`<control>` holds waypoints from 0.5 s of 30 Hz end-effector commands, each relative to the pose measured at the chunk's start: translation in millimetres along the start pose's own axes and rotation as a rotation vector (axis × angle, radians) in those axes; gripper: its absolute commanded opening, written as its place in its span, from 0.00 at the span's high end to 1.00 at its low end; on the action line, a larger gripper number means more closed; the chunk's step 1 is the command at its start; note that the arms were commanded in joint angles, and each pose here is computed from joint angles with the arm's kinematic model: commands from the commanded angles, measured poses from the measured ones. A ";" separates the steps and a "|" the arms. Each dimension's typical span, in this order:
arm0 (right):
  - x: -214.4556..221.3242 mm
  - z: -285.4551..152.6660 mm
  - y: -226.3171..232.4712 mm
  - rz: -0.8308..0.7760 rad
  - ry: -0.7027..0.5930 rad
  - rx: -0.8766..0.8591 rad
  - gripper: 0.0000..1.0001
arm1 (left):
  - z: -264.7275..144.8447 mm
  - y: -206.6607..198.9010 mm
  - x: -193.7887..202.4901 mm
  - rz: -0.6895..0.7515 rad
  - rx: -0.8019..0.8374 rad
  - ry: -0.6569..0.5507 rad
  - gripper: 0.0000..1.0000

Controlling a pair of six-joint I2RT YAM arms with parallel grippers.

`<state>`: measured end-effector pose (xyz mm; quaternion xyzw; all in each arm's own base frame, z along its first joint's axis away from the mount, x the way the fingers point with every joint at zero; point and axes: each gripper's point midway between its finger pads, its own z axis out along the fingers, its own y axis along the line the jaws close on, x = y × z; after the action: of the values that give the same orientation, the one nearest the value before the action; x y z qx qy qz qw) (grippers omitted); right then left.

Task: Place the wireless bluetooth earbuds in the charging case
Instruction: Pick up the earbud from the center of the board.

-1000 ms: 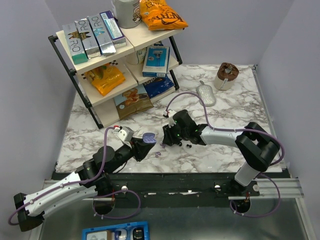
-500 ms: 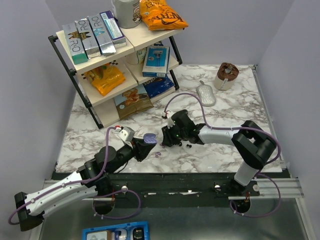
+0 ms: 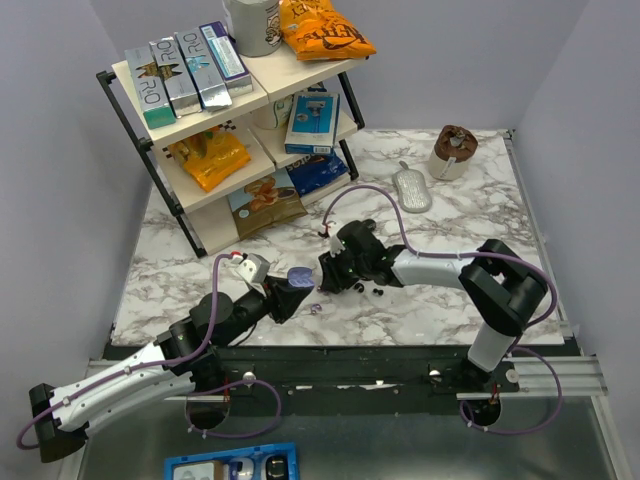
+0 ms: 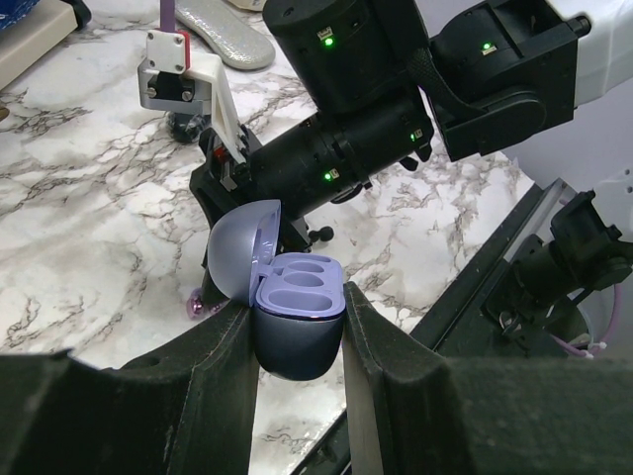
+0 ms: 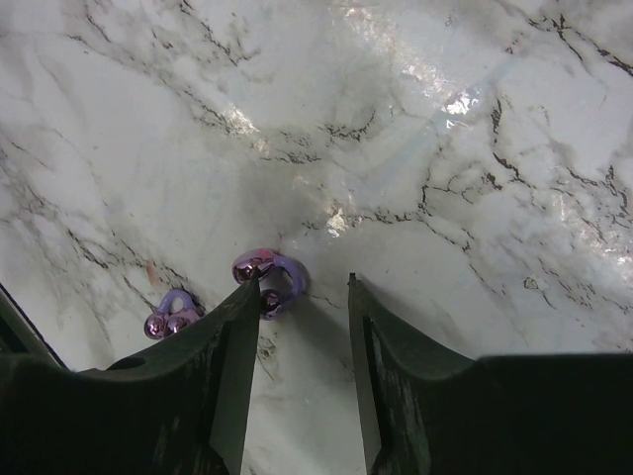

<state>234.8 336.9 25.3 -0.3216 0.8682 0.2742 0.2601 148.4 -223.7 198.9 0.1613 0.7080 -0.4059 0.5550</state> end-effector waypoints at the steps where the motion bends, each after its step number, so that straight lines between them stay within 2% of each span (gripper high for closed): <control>1: 22.5 3.6 0.7 -0.012 0.085 0.016 0.51 | 0.5 -5.9 -1.8 -0.014 0.028 -0.009 1.00; 8: 27.1 4.3 3.5 -0.022 0.102 0.017 0.52 | 0.9 -7.5 -0.8 -0.017 0.037 -0.007 1.00; 15: 29.8 4.9 6.9 -0.029 0.114 0.016 0.59 | 0.4 -9.2 -0.1 -0.020 0.045 -0.003 1.00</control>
<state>227.5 340.4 23.9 -0.3345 0.8668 0.2667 0.2560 146.8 -225.1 199.3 0.1628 0.7073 -0.4108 0.5519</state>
